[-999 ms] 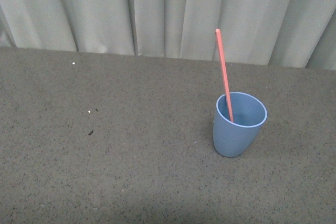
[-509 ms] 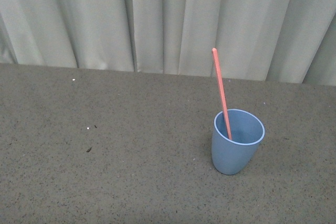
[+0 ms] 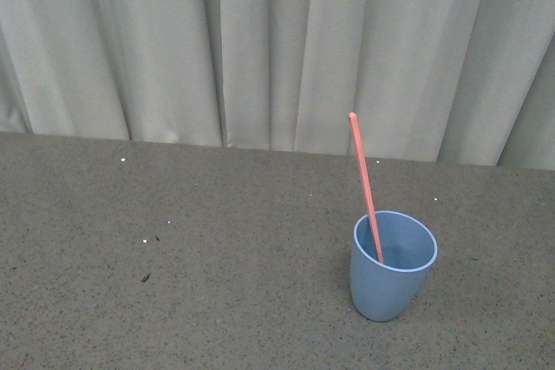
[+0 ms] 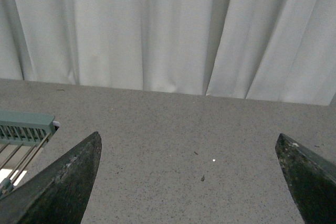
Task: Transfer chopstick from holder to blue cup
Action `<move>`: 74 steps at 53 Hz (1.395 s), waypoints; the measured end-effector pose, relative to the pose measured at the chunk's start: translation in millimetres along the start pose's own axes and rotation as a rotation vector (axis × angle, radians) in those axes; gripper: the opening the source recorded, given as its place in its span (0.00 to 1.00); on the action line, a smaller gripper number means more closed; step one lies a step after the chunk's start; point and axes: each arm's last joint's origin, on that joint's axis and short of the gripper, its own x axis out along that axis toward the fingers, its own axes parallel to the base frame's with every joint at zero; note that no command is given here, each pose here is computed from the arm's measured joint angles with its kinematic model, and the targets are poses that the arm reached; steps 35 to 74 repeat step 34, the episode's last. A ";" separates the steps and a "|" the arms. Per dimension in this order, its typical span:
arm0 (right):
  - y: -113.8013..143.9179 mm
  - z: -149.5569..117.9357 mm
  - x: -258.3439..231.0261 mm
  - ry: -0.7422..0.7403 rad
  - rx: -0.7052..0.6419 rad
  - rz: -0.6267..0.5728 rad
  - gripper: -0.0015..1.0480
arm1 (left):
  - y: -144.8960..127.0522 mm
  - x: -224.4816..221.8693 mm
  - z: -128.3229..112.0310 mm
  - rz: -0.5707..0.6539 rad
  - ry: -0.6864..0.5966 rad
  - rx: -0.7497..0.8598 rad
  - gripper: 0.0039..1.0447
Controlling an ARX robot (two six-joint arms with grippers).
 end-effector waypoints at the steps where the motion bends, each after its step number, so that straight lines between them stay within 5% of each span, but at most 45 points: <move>1: 0.0 0.0 0.0 0.000 0.000 0.000 0.91 | 0.0 0.0 0.0 0.000 0.000 0.000 0.94; 74: 0.0 0.0 0.0 0.000 0.000 0.000 0.91 | 0.0 0.0 0.0 0.000 0.000 0.000 0.94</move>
